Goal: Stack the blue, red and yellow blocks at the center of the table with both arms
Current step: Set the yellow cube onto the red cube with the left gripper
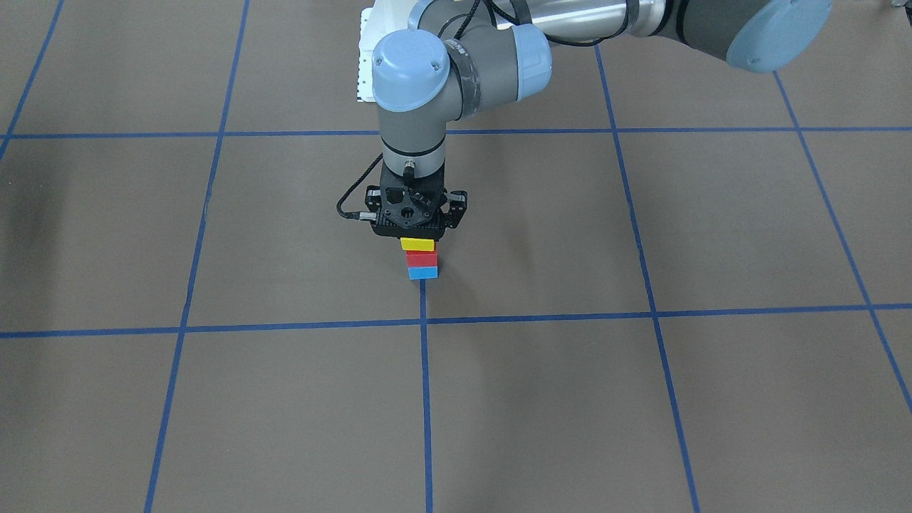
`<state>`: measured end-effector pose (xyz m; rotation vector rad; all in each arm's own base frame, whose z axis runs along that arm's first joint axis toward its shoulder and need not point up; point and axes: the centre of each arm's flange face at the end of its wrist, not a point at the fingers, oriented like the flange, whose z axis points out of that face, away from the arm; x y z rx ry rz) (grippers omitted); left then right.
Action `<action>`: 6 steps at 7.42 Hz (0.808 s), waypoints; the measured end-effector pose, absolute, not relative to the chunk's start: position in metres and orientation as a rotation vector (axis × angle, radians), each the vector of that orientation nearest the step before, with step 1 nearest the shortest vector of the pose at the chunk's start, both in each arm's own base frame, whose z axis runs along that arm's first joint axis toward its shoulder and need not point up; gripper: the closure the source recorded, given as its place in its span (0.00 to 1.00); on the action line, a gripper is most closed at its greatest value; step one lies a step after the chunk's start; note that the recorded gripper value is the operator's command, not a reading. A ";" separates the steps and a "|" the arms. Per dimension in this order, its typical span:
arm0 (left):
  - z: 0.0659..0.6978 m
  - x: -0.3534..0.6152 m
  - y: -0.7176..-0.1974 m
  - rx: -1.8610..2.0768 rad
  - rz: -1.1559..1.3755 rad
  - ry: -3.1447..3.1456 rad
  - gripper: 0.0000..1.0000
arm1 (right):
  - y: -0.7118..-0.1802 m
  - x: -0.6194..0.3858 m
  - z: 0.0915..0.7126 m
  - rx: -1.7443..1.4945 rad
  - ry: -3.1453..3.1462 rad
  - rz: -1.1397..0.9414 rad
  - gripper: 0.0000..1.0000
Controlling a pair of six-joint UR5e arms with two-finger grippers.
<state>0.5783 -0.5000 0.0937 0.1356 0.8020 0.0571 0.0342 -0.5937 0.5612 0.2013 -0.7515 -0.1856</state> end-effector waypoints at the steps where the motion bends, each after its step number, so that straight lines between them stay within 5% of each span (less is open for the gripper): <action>1: 0.095 0.579 -0.501 0.134 0.056 0.800 0.63 | -0.594 0.034 0.561 0.201 -0.752 -0.186 0.00; 3: 0.097 0.581 -0.502 0.135 0.055 0.802 0.46 | -0.594 0.034 0.561 0.201 -0.752 -0.186 0.00; 5: 0.097 0.582 -0.503 0.139 0.057 0.809 0.10 | -0.594 0.034 0.561 0.201 -0.752 -0.186 0.00; 6: 0.096 0.582 -0.503 0.140 0.057 0.810 0.08 | -0.594 0.034 0.561 0.202 -0.752 -0.186 0.00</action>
